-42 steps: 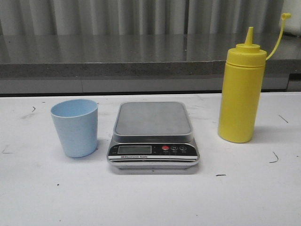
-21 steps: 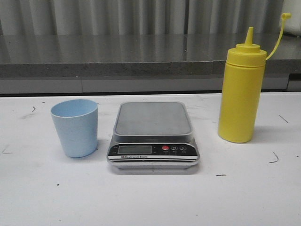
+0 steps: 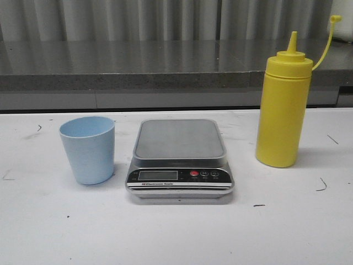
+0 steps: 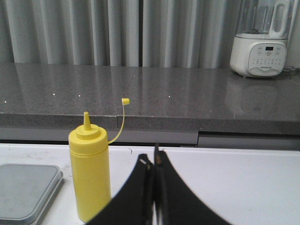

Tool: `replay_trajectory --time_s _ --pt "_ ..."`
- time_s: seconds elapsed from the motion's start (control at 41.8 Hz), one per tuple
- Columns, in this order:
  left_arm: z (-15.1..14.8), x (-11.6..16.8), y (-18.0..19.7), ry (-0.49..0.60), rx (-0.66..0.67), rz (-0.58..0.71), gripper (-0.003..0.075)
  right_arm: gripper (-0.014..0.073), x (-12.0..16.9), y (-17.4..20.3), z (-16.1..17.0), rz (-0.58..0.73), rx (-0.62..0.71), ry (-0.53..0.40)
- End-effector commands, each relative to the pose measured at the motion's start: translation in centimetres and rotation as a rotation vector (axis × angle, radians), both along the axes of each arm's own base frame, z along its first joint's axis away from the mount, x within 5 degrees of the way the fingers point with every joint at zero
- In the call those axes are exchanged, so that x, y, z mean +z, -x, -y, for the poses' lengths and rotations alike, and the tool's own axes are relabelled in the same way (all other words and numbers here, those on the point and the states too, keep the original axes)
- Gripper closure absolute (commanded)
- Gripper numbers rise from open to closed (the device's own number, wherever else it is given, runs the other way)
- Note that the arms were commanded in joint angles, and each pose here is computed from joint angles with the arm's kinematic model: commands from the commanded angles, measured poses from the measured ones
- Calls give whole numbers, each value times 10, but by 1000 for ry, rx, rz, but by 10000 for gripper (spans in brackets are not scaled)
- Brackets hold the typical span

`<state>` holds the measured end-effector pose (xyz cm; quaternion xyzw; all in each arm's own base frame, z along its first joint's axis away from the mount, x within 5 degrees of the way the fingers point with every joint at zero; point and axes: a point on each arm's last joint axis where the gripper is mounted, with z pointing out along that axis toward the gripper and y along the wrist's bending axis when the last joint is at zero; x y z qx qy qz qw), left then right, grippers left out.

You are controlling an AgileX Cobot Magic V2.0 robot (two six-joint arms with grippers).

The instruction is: Pour seasoning into cup on scale with both arms

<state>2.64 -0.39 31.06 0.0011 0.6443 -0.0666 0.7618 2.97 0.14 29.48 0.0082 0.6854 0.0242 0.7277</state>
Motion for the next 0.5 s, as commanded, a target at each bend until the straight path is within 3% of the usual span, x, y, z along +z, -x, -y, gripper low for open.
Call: replay_trajectory --time_s 0.0,0.167,0.478 --pt "0 37 1 -19 5 -7 740 664 34 0 0 9 -10 21" --pt "2 64 -19 -37 -7 -189 740 664 61 -15 0 -167 -6 28" --pt "5 49 -68 -51 -11 -411 740 664 49 -60 0 -394 -4 33"
